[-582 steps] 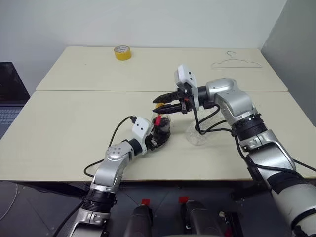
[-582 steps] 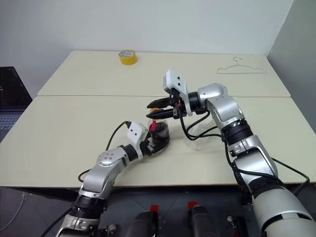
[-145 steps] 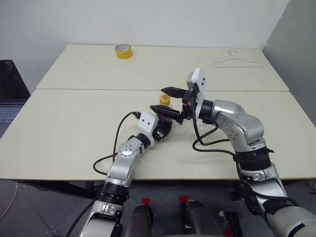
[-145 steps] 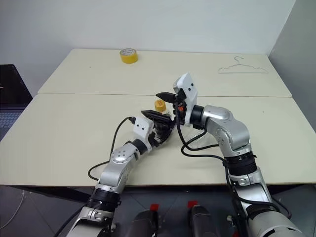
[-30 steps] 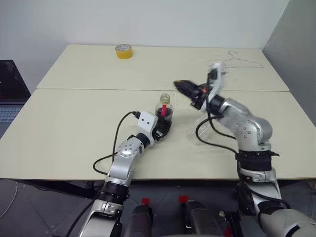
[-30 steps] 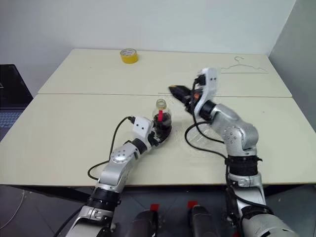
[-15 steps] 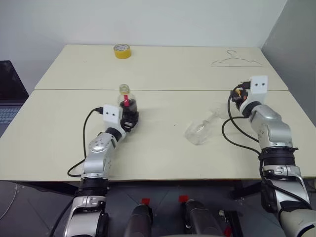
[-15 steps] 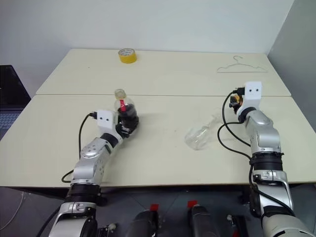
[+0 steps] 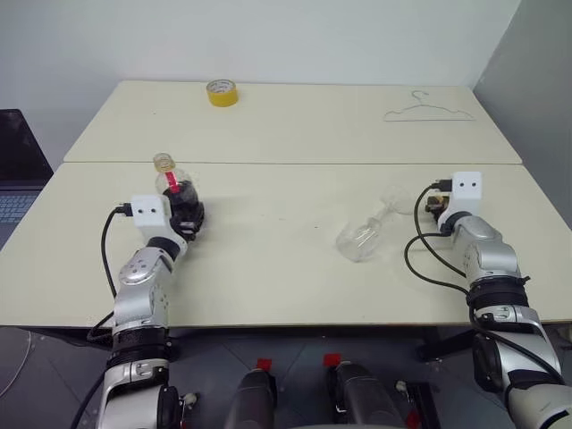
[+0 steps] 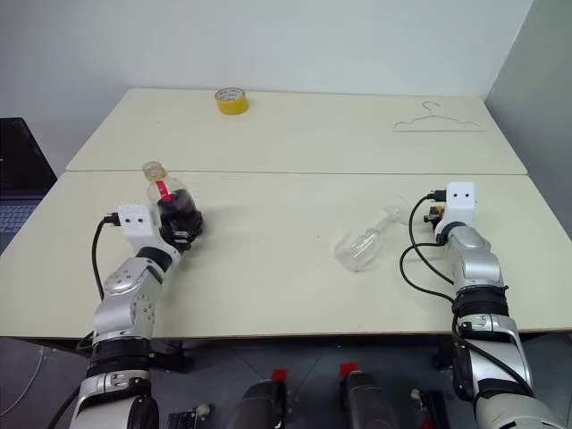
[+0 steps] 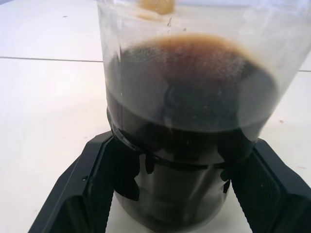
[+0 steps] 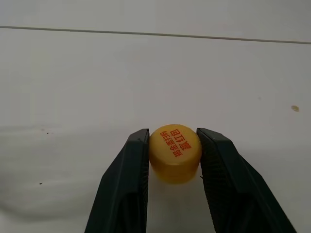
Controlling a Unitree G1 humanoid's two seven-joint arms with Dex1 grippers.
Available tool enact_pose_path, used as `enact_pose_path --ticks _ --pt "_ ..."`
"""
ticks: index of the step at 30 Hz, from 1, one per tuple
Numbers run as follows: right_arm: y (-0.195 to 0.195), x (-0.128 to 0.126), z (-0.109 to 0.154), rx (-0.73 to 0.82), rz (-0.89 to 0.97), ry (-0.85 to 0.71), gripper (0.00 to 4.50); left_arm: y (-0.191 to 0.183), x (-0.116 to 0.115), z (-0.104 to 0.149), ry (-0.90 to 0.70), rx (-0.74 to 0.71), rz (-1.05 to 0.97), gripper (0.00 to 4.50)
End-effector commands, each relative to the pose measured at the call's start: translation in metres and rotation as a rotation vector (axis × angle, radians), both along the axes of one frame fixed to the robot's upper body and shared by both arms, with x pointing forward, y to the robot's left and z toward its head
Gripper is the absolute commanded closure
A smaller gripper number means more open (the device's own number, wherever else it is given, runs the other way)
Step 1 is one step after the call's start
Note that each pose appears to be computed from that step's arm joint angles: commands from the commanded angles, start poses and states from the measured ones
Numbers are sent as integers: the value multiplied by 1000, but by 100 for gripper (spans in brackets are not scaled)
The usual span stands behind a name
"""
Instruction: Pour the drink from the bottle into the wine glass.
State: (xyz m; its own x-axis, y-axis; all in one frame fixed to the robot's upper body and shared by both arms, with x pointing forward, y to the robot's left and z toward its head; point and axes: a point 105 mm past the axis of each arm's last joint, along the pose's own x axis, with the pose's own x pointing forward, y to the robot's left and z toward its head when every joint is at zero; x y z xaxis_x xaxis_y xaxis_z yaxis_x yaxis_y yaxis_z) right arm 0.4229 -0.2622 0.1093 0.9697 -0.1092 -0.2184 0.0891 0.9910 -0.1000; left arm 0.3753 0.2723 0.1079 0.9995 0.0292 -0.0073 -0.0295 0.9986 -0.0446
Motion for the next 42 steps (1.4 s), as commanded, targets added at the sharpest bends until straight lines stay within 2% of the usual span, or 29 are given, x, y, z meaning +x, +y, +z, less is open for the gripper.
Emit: enact_pose_path --ticks 1,5,7,15,20,35,42 --pt "-5 1 18 -5 -12 -61 205 13 -5 0 -7 -7 49 123" --pt "-4 1 19 -3 -5 -64 58 14 -7 -4 3 -14 58 123" --pt "-3 0 20 -2 2 -63 3 14 -7 -5 4 -16 58 123" --pt "8 1 42 -29 30 -108 3 18 -6 -5 3 -72 77 123" --pt "22 5 63 -31 71 -156 0 21 -7 -7 16 -78 88 3" --pt "62 8 105 -59 270 -219 0 28 -20 -5 26 -14 66 3" --pt "69 9 120 -96 329 -229 0 29 -42 4 44 48 -99 3"
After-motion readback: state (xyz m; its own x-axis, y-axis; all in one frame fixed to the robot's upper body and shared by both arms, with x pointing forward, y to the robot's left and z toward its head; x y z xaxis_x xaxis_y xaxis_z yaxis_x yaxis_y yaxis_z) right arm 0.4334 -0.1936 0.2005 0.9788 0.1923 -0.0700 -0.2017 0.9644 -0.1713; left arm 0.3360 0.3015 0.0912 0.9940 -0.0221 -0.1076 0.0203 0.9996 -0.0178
